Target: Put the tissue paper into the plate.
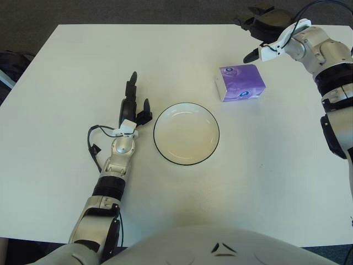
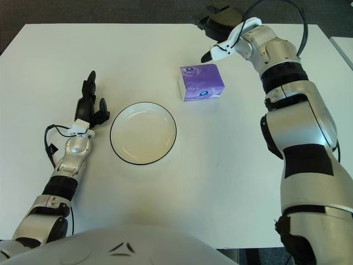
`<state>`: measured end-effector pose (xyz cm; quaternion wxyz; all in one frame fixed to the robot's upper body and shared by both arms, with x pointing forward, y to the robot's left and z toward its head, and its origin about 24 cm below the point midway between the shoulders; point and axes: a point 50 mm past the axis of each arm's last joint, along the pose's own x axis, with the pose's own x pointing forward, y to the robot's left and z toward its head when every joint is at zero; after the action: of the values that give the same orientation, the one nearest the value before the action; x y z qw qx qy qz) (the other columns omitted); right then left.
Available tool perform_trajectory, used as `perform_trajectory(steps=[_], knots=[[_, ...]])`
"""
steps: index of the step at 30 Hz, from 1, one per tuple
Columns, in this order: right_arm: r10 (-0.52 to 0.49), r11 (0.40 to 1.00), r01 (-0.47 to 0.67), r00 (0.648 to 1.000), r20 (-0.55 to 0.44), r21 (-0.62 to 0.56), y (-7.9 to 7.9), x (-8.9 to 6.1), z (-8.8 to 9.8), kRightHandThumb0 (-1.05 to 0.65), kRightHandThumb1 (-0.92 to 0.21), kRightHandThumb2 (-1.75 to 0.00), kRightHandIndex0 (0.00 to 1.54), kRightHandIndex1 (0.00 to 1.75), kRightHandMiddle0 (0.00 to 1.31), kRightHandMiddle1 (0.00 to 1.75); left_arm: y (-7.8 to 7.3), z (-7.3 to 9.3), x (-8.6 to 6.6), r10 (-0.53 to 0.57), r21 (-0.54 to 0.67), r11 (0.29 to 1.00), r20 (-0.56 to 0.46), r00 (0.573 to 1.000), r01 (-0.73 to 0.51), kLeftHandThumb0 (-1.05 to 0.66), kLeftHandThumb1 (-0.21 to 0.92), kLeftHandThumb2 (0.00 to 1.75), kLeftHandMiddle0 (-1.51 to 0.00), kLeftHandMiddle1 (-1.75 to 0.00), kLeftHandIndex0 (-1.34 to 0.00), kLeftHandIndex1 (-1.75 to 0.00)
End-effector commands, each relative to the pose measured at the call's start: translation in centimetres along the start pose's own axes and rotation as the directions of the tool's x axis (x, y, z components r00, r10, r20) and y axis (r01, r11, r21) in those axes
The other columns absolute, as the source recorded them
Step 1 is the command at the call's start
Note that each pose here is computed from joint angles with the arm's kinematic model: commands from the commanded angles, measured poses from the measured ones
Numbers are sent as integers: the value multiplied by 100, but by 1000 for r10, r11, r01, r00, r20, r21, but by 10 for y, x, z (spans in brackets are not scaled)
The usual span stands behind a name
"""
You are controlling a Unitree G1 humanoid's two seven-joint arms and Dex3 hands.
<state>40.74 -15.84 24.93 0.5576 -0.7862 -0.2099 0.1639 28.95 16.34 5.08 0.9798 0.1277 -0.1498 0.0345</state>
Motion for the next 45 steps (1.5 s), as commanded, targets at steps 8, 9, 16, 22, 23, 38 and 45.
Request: perform_trajectory(steps=[8, 9, 16, 22, 23, 38, 45], knots=[[157, 988, -157, 987, 23, -8, 10, -4, -2, -105, -89, -10, 0, 0, 0, 0, -21, -56, -67, -53, -45, 998, -297, 954, 41, -87, 92, 90, -9, 0, 0, -28], [162, 987, -162, 987, 23, -6, 10, -4, -2, -105, -89, -10, 0, 0, 0, 0, -21, -56, -67, -53, -45, 998, -297, 954, 41, -87, 92, 90, -9, 0, 0, -28], [269, 963, -269, 963, 29, 31, 6, -7, -5, -105, -87, -8, 0, 0, 0, 0, -19, -57, -68, -60, -41, 998, -299, 953, 50, -88, 92, 91, -9, 0, 0, -28], [321, 946, -323, 946, 48, 29, 3, -9, -4, -105, -86, -6, 0, 0, 0, 0, -19, -58, -67, -69, -39, 997, -300, 952, 60, -88, 92, 91, -9, 0, 0, -27], [330, 943, -332, 942, 57, 23, 2, -10, -4, -105, -85, -6, 0, 0, 0, 0, -19, -58, -67, -71, -39, 997, -300, 951, 62, -88, 92, 91, -9, 0, 0, -27], [391, 920, -392, 911, 131, -18, -2, -18, 1, -105, -86, -5, 0, 0, 0, 0, -19, -59, -66, -76, -41, 997, -299, 951, 66, -86, 92, 92, -10, 0, 0, -27], [399, 916, -399, 904, 154, -34, -3, -21, 2, -105, -88, -6, 0, 0, 0, 0, -20, -59, -66, -77, -41, 997, -298, 951, 67, -85, 92, 93, -10, 0, 0, -27]])
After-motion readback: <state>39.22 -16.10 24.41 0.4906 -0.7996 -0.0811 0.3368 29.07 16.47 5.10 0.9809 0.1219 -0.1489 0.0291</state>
